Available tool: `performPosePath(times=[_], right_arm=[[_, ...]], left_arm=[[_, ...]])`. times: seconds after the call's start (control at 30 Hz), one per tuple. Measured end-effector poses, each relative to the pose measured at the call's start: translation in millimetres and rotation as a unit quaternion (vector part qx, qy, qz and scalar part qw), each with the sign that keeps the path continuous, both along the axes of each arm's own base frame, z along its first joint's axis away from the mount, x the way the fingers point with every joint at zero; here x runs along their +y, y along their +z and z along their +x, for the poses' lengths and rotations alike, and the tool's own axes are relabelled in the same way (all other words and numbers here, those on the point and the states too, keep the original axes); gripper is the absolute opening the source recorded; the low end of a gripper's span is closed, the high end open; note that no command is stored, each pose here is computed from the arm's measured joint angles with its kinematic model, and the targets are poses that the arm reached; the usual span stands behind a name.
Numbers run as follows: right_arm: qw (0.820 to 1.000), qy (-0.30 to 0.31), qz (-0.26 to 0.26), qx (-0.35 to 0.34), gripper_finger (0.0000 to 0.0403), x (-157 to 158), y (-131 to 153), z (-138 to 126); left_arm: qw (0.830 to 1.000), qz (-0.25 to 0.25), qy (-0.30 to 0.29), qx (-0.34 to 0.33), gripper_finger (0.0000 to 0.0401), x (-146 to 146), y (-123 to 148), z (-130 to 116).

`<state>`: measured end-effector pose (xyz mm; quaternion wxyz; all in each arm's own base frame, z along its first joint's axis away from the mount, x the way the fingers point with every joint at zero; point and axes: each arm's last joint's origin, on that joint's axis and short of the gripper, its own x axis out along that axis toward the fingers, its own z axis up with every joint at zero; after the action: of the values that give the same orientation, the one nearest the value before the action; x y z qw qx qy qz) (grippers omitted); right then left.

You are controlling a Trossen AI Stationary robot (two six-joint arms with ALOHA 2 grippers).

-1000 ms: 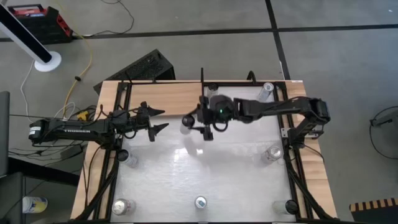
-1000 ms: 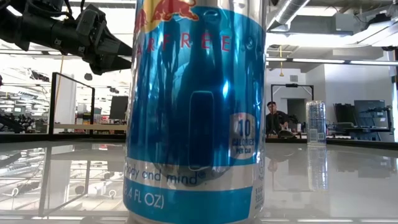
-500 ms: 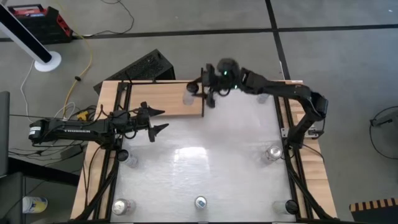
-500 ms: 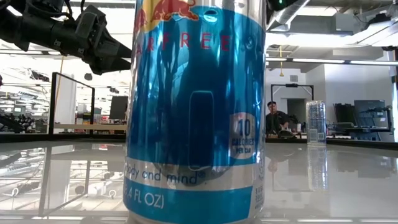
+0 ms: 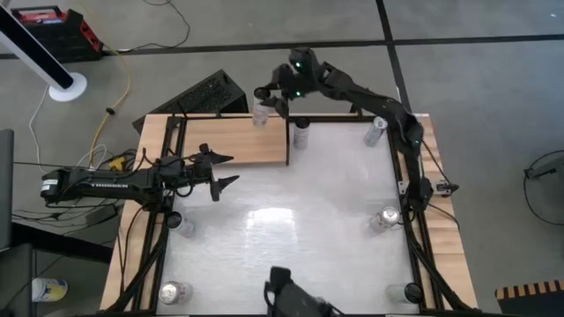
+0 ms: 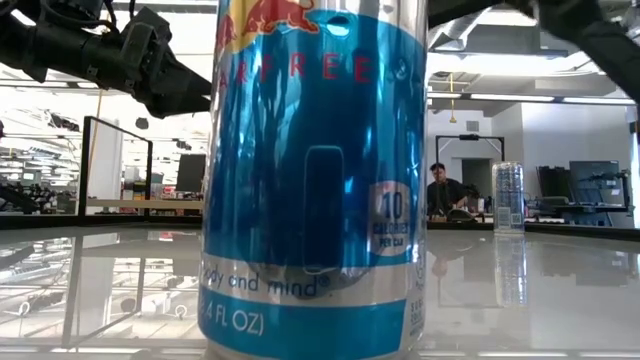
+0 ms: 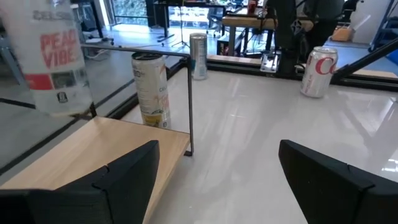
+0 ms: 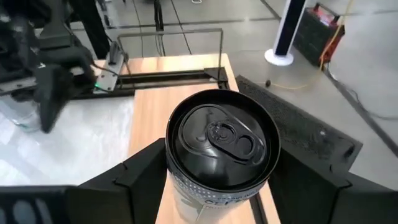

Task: Place canned beverage on shelf
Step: Put the right peach vibe celsius soda can on the shelf

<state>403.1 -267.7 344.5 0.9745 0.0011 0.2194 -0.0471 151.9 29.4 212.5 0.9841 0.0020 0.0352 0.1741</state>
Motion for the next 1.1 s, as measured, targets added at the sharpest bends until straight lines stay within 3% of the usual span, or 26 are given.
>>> performPosePath(times=[0.17,0.43,1.1], right_arm=[[0.998,-0.002,0.039,0.041,0.0286,-24.6,-31.4,7.4],[0.996,-0.008,0.053,0.068,0.0286,-42.9,-49.6,-3.7],[0.996,-0.002,0.003,0.085,0.0286,-35.0,-49.3,2.2]], left_arm=[[1.0,0.005,0.0,0.002,0.0318,0.0,-0.1,0.0],[1.0,-0.005,0.0,0.012,0.0318,-0.1,-2.7,-0.2],[1.0,-0.009,0.0,0.002,0.0318,0.0,-1.2,-0.1]])
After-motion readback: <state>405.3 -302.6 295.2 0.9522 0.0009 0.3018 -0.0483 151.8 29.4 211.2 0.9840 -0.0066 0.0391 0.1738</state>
